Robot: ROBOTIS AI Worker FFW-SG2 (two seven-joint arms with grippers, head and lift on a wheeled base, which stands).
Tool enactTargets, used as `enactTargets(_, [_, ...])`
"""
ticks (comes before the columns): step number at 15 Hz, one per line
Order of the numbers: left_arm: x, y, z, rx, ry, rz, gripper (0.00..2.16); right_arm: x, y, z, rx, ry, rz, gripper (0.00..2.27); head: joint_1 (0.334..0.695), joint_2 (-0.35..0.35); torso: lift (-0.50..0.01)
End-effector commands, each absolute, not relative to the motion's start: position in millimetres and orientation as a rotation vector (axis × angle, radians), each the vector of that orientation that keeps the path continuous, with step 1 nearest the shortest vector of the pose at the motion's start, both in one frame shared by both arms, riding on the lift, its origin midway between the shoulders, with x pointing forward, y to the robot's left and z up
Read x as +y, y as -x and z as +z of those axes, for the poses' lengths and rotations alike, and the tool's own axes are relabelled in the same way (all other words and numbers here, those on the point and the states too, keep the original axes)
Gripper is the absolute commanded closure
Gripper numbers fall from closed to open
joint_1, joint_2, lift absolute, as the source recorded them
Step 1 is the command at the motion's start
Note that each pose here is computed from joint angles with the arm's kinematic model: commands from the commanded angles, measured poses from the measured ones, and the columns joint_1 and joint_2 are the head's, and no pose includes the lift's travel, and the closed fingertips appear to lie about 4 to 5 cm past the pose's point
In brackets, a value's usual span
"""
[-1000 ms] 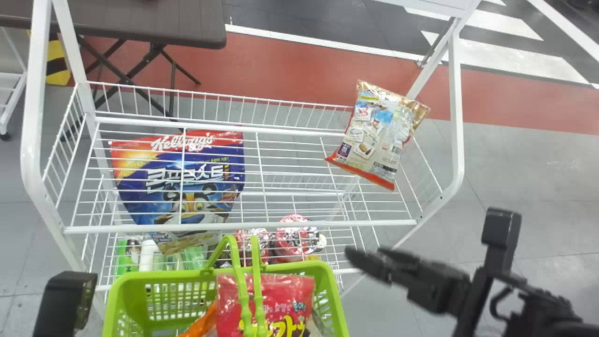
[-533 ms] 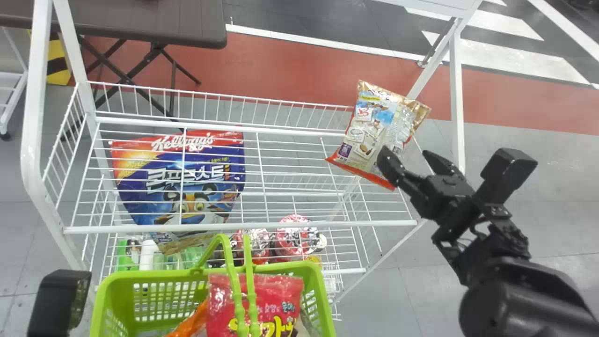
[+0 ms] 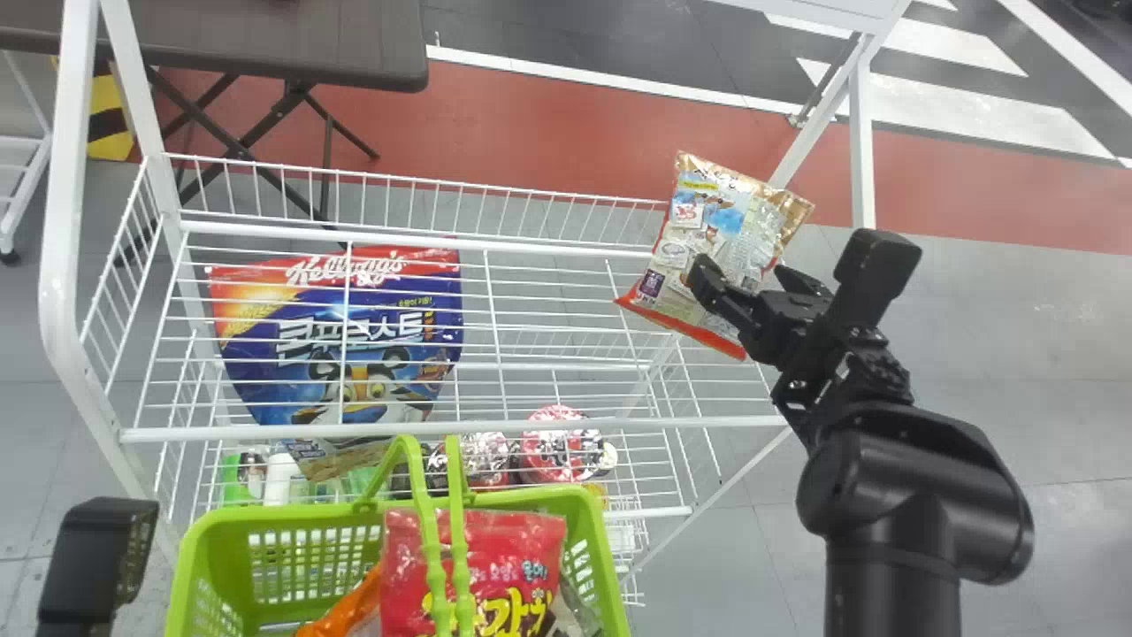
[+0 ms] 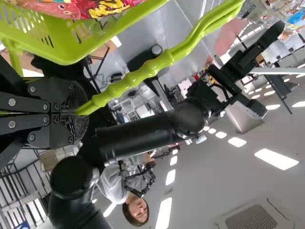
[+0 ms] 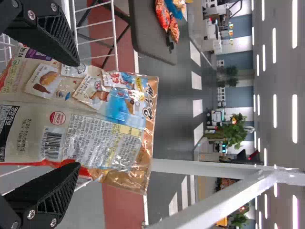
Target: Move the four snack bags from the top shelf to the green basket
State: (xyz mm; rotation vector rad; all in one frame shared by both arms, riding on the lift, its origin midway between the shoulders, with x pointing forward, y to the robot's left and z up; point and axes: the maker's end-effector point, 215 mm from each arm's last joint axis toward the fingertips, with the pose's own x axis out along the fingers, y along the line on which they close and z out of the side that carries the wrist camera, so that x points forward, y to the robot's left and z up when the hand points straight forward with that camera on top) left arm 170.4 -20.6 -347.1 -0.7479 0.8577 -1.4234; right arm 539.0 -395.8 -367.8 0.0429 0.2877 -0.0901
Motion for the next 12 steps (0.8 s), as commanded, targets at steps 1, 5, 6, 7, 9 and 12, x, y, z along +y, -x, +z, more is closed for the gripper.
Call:
enactTargets(1, [-18,-172,-347,0.854,0.750,-1.420,2.08,-388,-552,-379,0.315,-0.035,-0.091,0.07,0.695,-0.350,0.000])
enactTargets(5, [-18,-172,-348,0.856,0.752,-1.419,2.08,-382,-563,-414,0.449,-0.091,-0.093,0.26,0.695,-0.350,0.000])
enactTargets(6, [-18,-171,-348,0.861,0.752,-1.419,2.08,-379,-562,-417,0.460,-0.089,-0.082,0.85,0.695,-0.350,0.000])
enactTargets(7, [-18,-171,-349,0.862,0.751,-1.419,2.08,-376,-561,-421,0.473,-0.091,-0.078,1.81,0.695,-0.350,0.000])
enactTargets(9, [-18,-171,-348,0.861,0.754,-1.418,2.08,-372,-557,-418,0.460,-0.088,-0.063,2.14,0.695,-0.350,0.000])
enactTargets(12, [-20,-170,-347,0.860,0.753,-1.421,2.08,-375,-546,-399,0.404,-0.069,-0.063,2.24,0.695,-0.350,0.000])
